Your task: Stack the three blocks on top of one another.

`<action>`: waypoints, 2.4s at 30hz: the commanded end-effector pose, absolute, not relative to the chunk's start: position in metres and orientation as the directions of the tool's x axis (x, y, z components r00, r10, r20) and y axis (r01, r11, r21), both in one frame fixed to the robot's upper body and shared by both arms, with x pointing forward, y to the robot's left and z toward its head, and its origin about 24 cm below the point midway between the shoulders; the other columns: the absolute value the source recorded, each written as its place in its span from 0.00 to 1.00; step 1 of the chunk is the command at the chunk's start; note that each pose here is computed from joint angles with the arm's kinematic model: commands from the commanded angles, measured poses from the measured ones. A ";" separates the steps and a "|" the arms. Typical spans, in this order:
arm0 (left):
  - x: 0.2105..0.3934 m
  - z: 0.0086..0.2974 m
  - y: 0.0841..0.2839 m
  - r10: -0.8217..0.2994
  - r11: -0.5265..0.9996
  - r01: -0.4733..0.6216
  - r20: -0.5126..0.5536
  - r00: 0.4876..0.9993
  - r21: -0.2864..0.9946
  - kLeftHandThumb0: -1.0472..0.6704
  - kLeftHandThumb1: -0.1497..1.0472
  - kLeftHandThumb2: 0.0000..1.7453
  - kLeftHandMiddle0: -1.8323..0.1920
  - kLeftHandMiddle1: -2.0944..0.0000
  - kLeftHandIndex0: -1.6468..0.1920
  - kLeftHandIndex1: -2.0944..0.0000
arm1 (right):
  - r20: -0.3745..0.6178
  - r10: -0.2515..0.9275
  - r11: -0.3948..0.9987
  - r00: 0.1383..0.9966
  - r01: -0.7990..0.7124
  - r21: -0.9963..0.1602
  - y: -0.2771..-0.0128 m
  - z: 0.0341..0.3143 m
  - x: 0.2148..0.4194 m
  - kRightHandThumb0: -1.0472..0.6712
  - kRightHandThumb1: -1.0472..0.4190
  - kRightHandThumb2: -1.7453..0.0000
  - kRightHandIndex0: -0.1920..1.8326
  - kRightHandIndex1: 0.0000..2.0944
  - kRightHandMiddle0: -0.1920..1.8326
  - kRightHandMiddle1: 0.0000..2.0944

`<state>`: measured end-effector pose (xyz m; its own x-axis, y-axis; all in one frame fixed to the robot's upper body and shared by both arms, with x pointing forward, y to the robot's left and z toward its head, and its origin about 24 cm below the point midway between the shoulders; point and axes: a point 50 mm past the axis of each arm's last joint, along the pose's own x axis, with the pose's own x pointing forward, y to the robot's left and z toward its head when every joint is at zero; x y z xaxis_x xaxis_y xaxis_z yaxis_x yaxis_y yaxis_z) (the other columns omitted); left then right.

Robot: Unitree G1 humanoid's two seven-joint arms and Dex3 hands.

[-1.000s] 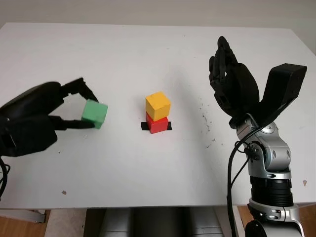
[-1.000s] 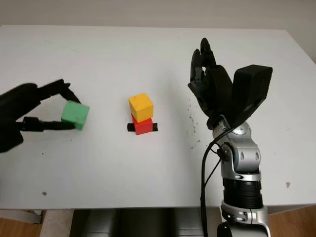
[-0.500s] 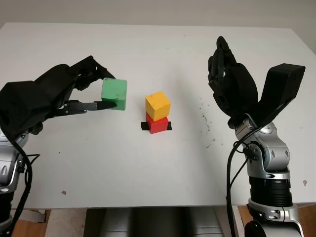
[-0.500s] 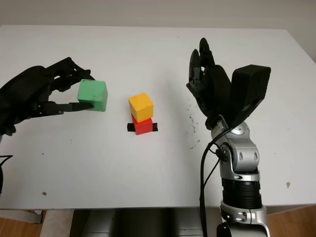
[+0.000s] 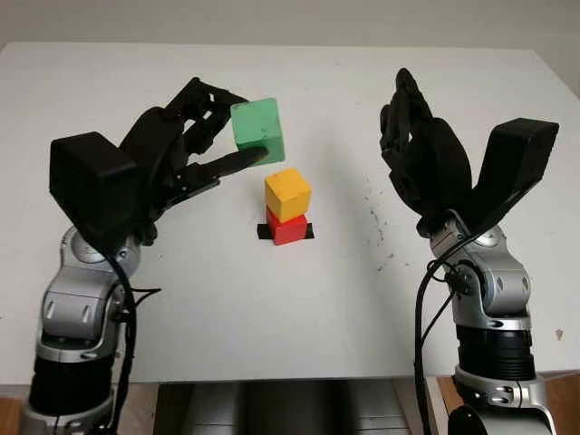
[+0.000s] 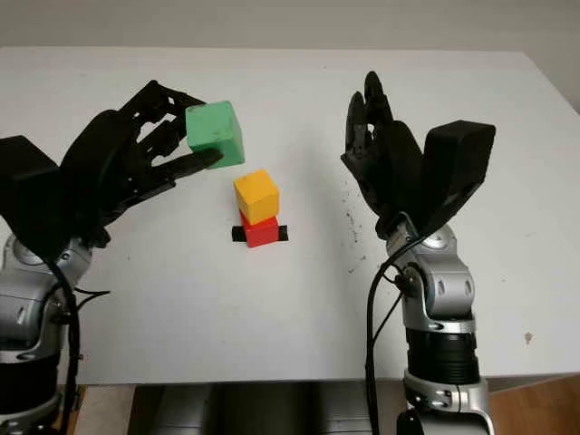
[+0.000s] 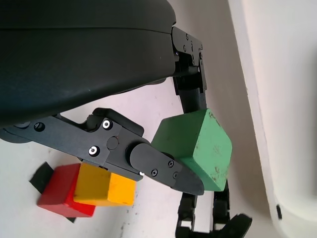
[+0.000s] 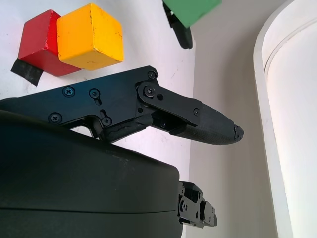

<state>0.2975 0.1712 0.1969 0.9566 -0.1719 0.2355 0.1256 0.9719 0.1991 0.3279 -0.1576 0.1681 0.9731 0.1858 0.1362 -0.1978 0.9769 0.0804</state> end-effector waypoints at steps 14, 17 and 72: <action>0.301 0.201 0.140 -0.188 0.968 0.145 0.202 0.961 0.206 0.38 1.00 0.05 0.83 0.97 0.75 0.20 | 0.159 0.186 0.973 0.970 -0.203 0.105 -0.155 0.167 0.327 0.24 0.00 0.58 0.00 0.00 0.00 0.00; 0.302 0.200 0.140 -0.193 0.959 0.145 0.183 0.964 0.245 0.37 1.00 0.05 0.82 0.97 0.75 0.19 | 0.157 0.186 0.973 0.970 -0.204 0.107 -0.155 0.167 0.327 0.24 0.00 0.58 0.00 0.00 0.00 0.00; 0.297 0.163 0.138 -0.115 0.946 0.090 0.062 0.991 0.313 0.39 0.99 0.03 0.82 0.97 0.74 0.20 | 0.162 0.175 0.976 0.971 -0.193 0.102 -0.156 0.168 0.327 0.23 0.00 0.59 0.00 0.00 0.00 0.00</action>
